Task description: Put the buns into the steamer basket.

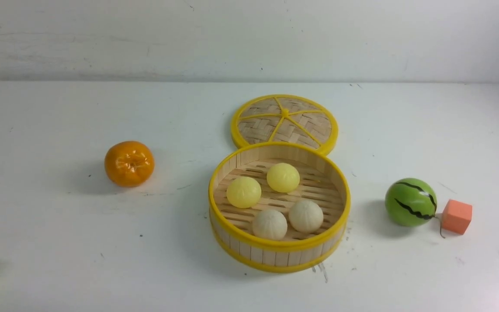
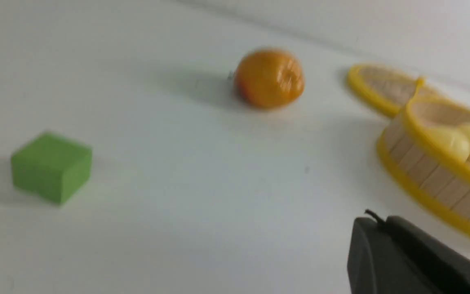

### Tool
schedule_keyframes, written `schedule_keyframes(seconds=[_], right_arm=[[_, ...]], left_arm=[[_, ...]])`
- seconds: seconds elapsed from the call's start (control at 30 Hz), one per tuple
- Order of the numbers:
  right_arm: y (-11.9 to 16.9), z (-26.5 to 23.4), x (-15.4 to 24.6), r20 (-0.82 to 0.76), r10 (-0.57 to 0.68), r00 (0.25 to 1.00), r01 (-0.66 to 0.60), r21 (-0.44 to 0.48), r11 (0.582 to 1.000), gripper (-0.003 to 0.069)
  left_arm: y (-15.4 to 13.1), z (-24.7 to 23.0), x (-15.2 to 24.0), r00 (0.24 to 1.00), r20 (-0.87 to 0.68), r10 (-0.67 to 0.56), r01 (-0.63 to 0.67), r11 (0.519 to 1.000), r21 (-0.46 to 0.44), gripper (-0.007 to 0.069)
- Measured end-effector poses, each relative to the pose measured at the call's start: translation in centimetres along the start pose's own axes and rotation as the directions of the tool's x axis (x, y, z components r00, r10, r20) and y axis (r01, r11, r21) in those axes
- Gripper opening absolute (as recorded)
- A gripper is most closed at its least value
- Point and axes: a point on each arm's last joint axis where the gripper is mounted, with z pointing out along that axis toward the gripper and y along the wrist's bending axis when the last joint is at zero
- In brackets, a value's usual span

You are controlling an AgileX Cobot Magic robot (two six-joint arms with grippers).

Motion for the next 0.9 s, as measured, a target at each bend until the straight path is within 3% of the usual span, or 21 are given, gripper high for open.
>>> schedule_keyframes(seconds=[0.57,0.9], right_arm=[[0.0,0.0,0.0,0.0,0.0,1.0,0.0,0.001,1.0,0.005],[0.0,0.0,0.0,0.0,0.0,1.0,0.0,0.001,1.0,0.0067]], left_arm=[[0.03,-0.01,0.49,0.999,-0.051,-0.019,0.019,1.0,-0.004,-0.0013],[-0.3,-0.05,0.62,0.997,-0.075,0.006,-0.002,0.998,0.058,-0.0013]])
